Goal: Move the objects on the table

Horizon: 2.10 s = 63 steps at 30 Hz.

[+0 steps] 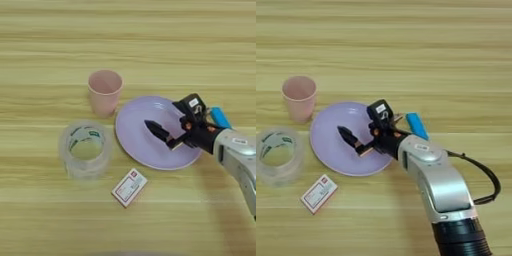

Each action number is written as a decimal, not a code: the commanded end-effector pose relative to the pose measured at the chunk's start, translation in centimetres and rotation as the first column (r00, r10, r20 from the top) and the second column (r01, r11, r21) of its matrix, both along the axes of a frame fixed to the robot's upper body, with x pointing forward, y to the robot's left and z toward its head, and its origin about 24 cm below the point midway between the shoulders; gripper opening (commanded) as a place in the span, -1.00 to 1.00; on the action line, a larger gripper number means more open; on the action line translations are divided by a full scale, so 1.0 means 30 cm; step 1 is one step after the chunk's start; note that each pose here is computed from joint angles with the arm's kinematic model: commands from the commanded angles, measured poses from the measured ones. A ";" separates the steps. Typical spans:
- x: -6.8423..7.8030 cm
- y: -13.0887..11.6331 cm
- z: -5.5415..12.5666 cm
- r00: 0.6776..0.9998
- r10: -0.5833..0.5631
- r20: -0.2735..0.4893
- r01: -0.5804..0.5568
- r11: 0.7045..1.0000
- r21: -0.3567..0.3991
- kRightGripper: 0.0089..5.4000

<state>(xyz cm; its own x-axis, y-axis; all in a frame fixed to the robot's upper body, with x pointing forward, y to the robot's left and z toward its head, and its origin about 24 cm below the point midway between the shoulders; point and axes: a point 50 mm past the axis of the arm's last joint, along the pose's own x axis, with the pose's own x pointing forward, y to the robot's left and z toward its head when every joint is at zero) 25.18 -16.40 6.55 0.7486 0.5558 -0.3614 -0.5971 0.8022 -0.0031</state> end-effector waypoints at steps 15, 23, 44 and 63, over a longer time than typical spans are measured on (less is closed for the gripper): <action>0.107 -0.053 -0.046 0.984 -0.176 -0.032 0.171 0.977 -0.131 0.99; 0.157 -0.096 -0.065 0.966 -0.257 -0.011 0.252 0.956 -0.150 0.99; 0.166 -0.072 0.061 0.968 -0.175 0.179 0.180 0.984 -0.015 0.99; -0.067 -0.168 0.193 0.977 0.165 0.134 -0.161 0.986 -0.036 0.99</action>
<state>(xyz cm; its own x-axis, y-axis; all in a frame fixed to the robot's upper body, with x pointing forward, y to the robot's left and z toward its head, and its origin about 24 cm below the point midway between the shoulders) 23.37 -20.94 9.78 0.7126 0.6260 -0.3166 -0.6633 0.7482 -0.0136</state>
